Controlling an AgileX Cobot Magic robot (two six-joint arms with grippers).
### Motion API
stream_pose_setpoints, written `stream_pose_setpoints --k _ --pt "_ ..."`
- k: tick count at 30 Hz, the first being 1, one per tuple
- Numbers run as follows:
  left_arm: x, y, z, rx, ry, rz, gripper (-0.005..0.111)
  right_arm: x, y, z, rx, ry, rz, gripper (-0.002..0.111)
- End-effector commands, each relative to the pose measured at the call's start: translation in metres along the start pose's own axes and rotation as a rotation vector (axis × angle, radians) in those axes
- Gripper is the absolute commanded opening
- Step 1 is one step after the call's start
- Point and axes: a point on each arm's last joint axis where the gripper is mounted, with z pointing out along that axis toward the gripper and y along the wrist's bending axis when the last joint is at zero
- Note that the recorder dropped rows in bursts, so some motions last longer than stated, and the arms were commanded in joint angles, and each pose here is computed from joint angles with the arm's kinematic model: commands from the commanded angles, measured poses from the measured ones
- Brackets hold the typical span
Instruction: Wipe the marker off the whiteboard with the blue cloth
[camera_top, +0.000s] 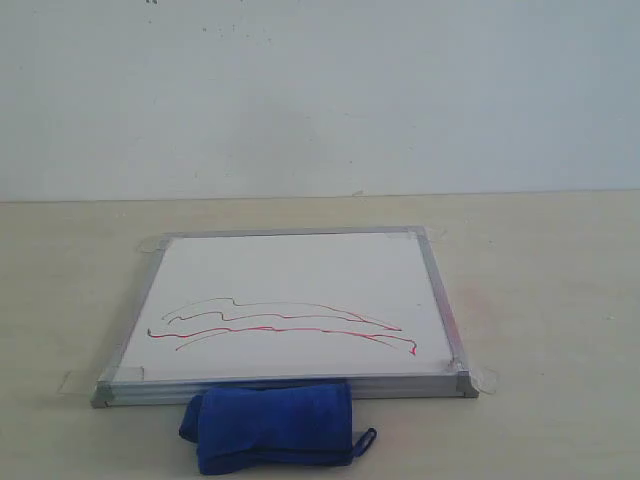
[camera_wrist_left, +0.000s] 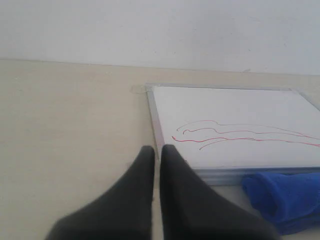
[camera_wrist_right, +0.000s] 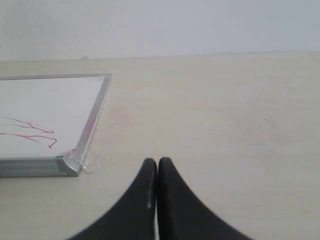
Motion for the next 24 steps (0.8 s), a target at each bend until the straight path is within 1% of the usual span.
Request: stream_pose_setpoints --k 1,19,22,24 --pt "0.0009 0.0004 0.0001 -0.004 -0.001 0.004 0.004 -0.0012 -0.0003 -0.0005 0.006 -0.013 -0.002 0.000" --pt "0.0009 0.0004 0.0001 -0.004 -0.001 0.004 0.004 -0.0012 -0.0003 -0.0005 0.006 -0.013 -0.002 0.000" --pt "0.0009 0.0004 0.0001 -0.004 -0.001 0.004 0.004 -0.0048 -0.0004 -0.0006 0.009 -0.053 -0.050 0.000" --pt "0.0009 0.0004 0.0001 -0.004 -0.001 0.004 0.004 -0.0105 -0.0002 -0.0011 0.008 -0.115 -0.055 0.000"
